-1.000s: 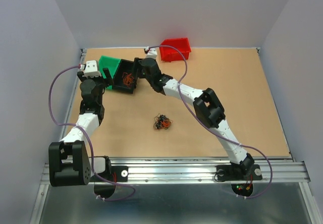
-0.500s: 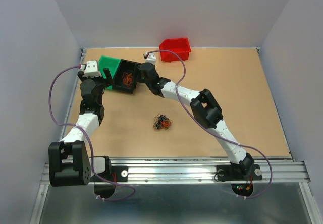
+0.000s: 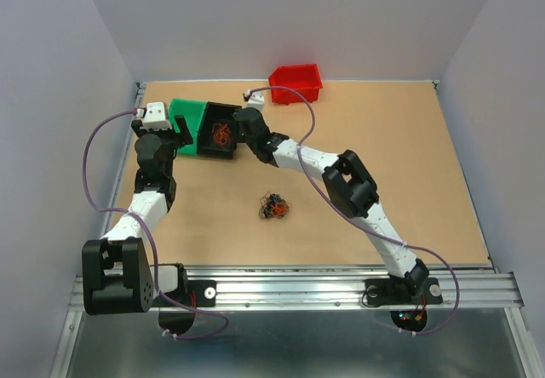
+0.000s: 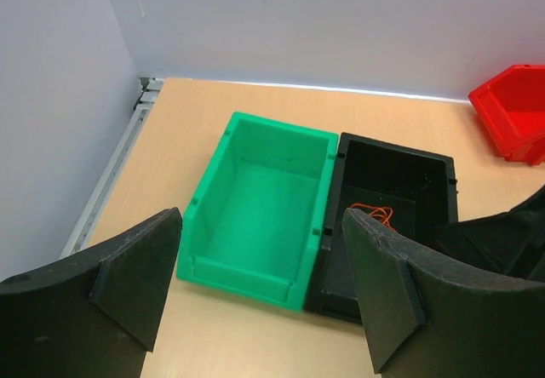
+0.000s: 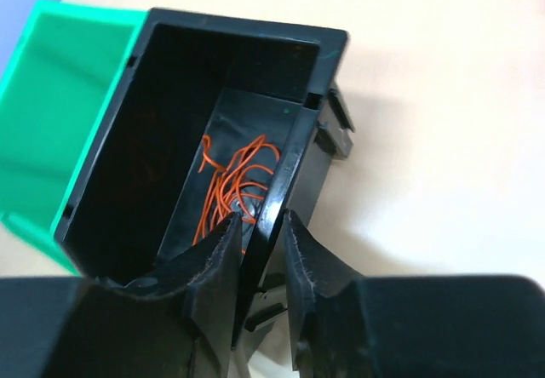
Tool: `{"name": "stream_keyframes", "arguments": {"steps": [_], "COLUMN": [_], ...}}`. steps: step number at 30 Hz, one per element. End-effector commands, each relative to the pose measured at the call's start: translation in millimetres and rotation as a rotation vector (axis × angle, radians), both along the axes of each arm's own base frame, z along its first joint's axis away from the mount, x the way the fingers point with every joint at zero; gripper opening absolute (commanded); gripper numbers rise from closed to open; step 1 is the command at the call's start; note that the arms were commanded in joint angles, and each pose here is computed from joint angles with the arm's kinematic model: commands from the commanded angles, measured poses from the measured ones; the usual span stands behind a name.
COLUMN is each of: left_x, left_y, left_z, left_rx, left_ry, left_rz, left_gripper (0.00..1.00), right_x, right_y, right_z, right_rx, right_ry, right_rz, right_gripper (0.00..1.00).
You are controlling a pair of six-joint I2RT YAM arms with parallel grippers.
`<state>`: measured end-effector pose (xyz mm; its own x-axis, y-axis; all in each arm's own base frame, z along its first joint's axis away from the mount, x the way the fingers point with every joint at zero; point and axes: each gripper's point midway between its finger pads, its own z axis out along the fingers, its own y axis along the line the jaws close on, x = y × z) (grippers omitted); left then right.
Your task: Untangle the cables
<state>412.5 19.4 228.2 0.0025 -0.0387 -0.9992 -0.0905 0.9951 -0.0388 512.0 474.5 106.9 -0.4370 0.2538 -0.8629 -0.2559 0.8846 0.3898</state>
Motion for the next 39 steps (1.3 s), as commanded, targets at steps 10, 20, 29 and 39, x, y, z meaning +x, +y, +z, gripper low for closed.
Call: {"name": "stream_keyframes", "arguments": {"steps": [10, 20, 29, 39], "left_x": [2.1, 1.7, -0.5, -1.5], "left_y": [-1.1, -7.4, -10.9, -12.6], "left_z": [37.4, 37.9, 39.5, 40.5], "left_rx": [0.022, 0.029, 0.032, 0.036], "left_ry": [-0.11, -0.113, -0.121, -0.125], "left_rz": [-0.016, -0.052, -0.072, -0.083], "left_gripper": [0.87, 0.88, 0.88, 0.88], "right_x": [-33.0, -6.5, 69.2, 120.4], "right_y": [-30.1, -69.7, -173.7, -262.7], "right_z": [38.5, 61.0, 78.0, 97.7], "right_rx": [-0.123, -0.067, 0.106, 0.08], "right_ry": [-0.043, -0.041, -0.029, -0.138], "right_rz": [0.093, 0.028, -0.316, -0.647], "right_gripper": [0.34, 0.75, 0.91, 1.0]}}
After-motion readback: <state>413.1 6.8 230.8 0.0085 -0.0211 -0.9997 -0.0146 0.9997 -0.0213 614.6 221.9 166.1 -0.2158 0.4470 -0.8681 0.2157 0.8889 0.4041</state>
